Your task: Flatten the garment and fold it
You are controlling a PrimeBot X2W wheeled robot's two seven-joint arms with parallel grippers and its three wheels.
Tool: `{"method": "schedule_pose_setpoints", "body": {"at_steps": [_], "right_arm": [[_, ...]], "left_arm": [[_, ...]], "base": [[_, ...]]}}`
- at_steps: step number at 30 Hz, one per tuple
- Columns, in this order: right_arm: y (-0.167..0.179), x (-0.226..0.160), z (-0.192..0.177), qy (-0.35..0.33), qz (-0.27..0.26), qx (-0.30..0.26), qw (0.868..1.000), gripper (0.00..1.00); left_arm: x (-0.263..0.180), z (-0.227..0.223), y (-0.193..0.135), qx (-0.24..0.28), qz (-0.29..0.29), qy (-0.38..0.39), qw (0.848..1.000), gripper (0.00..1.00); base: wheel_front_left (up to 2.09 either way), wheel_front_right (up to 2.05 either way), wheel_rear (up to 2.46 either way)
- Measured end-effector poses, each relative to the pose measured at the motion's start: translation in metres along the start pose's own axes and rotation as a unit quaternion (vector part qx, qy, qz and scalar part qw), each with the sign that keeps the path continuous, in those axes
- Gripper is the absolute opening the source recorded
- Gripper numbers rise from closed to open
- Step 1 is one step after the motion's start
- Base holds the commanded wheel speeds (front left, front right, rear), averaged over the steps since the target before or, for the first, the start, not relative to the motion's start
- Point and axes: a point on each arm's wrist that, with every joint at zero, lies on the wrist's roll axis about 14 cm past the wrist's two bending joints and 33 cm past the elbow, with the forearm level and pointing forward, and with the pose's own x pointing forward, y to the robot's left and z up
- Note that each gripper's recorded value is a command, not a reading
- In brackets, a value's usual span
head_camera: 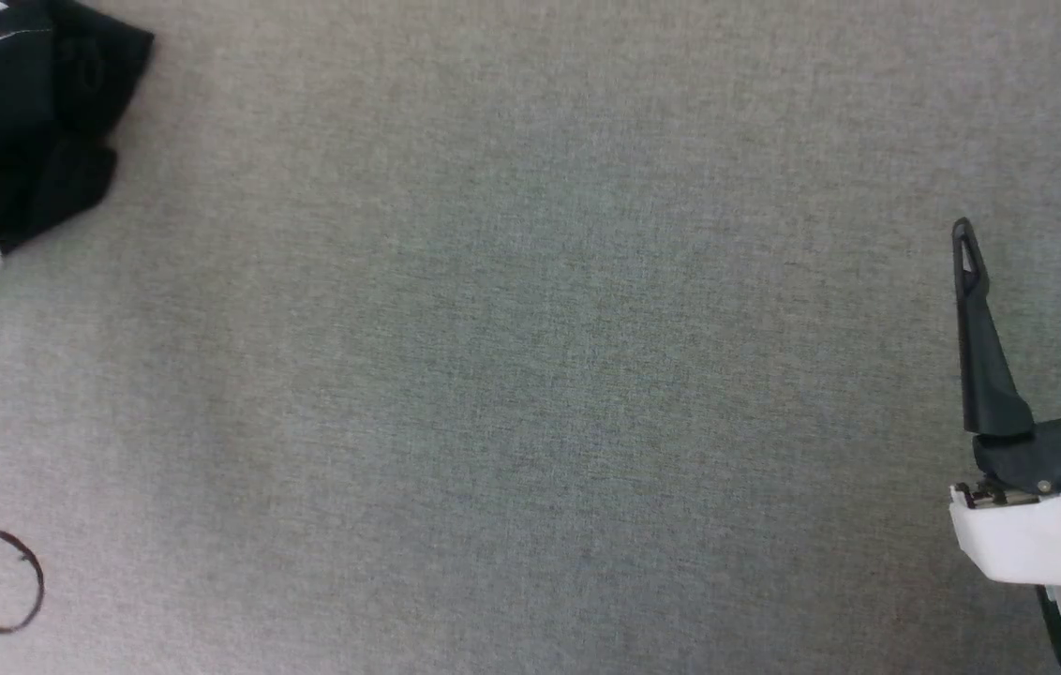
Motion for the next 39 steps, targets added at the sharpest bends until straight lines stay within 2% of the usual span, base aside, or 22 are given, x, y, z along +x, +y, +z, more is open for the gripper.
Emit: {"method": "schedule_pose_setpoints", "body": {"at_steps": [9, 13, 17, 22, 25, 31, 39], "right_arm": [[0.008, -0.006, 0.027, -0.038, 0.0, 0.017, 0.999, 1.0], [0.01, -0.011, 0.042, -0.06, -0.002, 0.026, 0.998, 1.0], [0.012, -0.02, 0.058, -0.082, -0.004, 0.032, 0.996, 1.0], [0.008, -0.039, 0.074, -0.102, -0.014, 0.045, 0.994, 1.0], [0.0, -0.052, 0.083, -0.115, -0.027, 0.052, 0.992, 1.0], [-0.014, -0.077, 0.098, -0.136, -0.053, 0.057, 0.988, 1.0], [-0.027, -0.106, 0.11, -0.157, -0.081, 0.061, 0.982, 1.0]], "left_arm": [[-0.052, 0.079, 0.023, -0.022, 0.006, -0.139, 0.99, 0.0], [-0.091, 0.123, 0.028, -0.025, 0.001, -0.213, 0.977, 0.0], [-0.14, 0.17, 0.028, -0.027, -0.01, -0.294, 0.955, 0.0], [-0.219, 0.228, 0.023, -0.027, -0.032, -0.4, 0.916, 0.0], [-0.27, 0.257, 0.008, -0.023, -0.059, -0.457, 0.887, 0.0], [-0.373, 0.299, -0.042, -0.019, -0.137, -0.552, 0.822, 0.0], [-0.493, 0.327, -0.125, -0.016, -0.272, -0.625, 0.732, 0.0]], "base": [[0.0, 0.0, 0.0], [0.0, 0.0, 0.0], [0.0, 0.0, 0.0], [0.0, 0.0, 0.0], [0.0, 0.0, 0.0], [0.0, 0.0, 0.0], [0.0, 0.0, 0.0]]}}
